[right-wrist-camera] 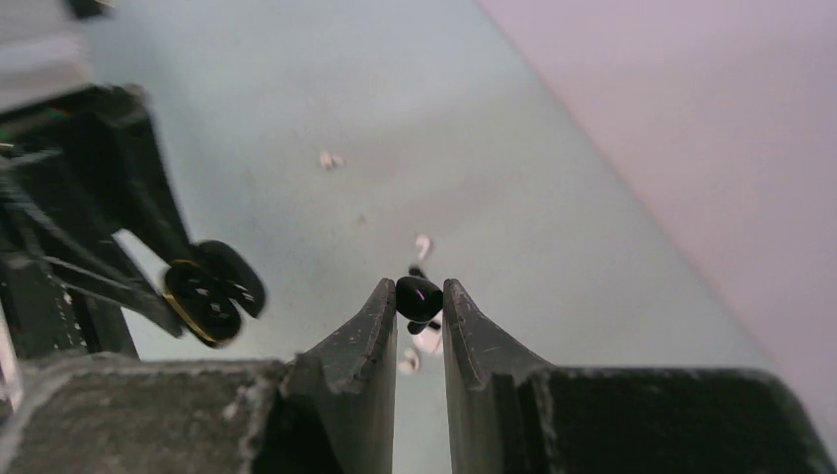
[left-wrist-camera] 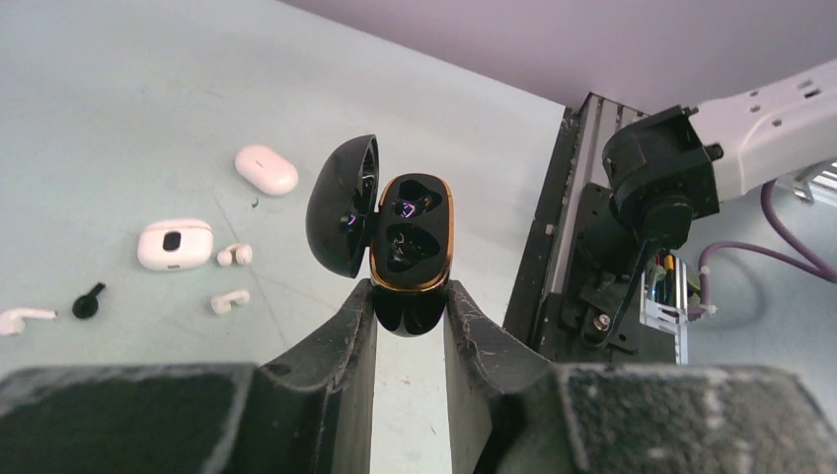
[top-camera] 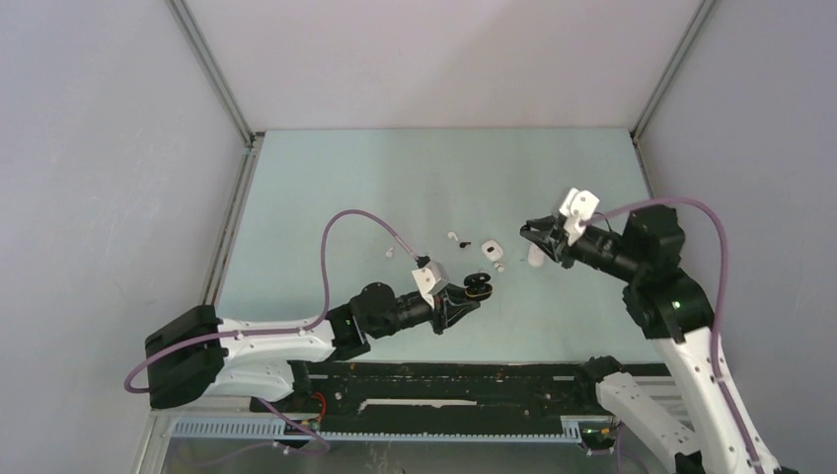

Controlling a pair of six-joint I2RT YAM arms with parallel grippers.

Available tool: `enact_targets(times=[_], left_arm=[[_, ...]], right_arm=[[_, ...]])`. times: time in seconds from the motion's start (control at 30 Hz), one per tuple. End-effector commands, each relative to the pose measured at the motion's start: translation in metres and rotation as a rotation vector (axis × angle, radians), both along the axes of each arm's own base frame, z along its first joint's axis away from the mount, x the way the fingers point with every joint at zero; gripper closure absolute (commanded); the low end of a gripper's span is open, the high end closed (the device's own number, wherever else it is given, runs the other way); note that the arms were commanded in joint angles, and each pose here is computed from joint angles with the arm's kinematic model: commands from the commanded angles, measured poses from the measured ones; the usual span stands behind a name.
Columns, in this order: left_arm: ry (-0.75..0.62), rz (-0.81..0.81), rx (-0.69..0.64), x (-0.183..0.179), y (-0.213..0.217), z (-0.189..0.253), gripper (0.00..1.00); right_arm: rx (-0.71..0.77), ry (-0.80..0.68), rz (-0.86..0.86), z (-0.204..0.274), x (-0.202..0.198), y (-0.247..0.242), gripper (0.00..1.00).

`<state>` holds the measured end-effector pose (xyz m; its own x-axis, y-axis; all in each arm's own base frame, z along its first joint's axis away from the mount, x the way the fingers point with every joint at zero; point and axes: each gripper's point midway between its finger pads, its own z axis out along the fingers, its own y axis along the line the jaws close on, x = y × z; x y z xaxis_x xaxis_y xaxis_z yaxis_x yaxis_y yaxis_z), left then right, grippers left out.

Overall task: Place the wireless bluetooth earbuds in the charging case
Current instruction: Place the earbud in the charging case.

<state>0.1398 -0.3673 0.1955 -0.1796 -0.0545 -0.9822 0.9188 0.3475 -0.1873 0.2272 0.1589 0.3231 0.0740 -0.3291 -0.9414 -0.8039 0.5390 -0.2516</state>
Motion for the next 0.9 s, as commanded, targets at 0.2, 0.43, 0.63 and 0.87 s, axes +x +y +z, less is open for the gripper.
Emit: enact_targets(times=[0.2,0.43,0.63,0.87], left_arm=[[-0.187,-0.024,-0.122,-0.002,-0.001,0.056,1.00],[-0.244,-0.019,-0.126,-0.004,0.009,0.060,1.00],[-0.283,0.024,-0.121,0.002,0.017,0.064,1.00],[-0.298,0.016,-0.127,0.001,0.017,0.070,1.00]], right_arm=[[0.181,-0.142,0.296,0.064,-0.084,0.034,1.00],[0.236,-0.036,0.312,0.047,-0.082,0.045,1.00],[0.263,0.038,0.328,0.040,-0.081,0.058,1.00],[0.281,0.073,0.347,0.031,-0.082,0.067,1.00]])
